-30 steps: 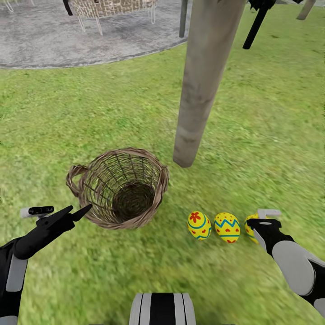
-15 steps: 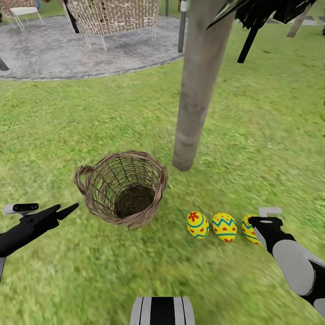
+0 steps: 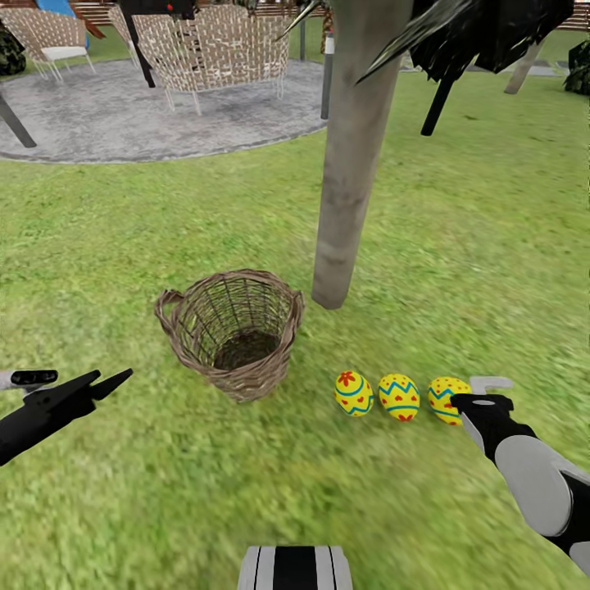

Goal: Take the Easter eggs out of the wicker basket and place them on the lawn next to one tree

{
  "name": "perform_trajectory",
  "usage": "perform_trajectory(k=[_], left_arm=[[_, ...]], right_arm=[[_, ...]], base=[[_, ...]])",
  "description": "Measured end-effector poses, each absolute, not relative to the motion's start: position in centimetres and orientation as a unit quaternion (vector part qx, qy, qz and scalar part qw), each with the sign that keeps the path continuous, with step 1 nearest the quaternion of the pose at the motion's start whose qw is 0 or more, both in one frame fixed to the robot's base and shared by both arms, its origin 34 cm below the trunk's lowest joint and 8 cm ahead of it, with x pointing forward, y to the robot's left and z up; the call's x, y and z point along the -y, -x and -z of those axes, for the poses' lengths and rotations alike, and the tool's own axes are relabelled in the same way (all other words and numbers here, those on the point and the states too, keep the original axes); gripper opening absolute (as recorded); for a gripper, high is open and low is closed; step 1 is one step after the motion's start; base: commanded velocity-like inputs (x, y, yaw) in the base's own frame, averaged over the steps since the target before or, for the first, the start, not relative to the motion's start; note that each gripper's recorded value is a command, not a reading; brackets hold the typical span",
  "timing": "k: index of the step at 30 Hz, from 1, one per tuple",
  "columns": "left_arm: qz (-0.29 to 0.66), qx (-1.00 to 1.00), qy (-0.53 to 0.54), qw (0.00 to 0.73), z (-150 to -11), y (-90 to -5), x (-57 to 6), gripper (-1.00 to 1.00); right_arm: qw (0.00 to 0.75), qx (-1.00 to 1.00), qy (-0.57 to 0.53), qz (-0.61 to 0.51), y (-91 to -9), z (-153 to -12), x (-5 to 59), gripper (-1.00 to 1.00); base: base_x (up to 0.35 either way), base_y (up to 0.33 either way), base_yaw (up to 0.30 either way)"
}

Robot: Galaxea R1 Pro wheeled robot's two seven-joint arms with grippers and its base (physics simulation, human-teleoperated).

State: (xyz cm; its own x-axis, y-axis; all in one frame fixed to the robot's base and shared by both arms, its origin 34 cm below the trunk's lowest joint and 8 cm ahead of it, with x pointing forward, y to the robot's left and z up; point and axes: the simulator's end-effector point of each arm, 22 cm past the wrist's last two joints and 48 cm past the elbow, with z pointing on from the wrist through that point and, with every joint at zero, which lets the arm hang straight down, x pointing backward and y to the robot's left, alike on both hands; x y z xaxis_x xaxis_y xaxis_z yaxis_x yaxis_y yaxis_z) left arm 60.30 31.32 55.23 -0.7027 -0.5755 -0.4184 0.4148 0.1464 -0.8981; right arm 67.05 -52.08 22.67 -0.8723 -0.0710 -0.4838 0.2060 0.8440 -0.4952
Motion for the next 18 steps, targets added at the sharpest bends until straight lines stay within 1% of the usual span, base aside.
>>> perform_trajectory(k=[8,10,13,18], left_arm=[[0.635,-0.667,0.081,0.381,-54.4,-60.7,-31.8,1.0],[0.618,-0.683,0.097,0.377,-53.2,-61.1,-32.1,1.0],[0.569,-0.725,0.134,0.365,-49.9,-61.8,-33.2,1.0],[0.537,-0.751,0.146,0.355,-48.4,-61.5,-33.8,1.0]], right_arm=[[0.259,-0.928,-0.039,0.264,-67.7,-24.3,51.8,1.0],[0.25,-0.939,-0.034,0.235,-67.6,-23.9,50.8,1.0],[0.213,-0.965,-0.023,0.151,-66.6,-22.4,47.5,1.0],[0.211,-0.969,-0.019,0.124,-66.3,-22.8,46.4,1.0]], base=[[-0.002,0.0,0.0],[0.0,0.0,0.0],[0.0,0.0,0.0],[0.0,0.0,0.0]])
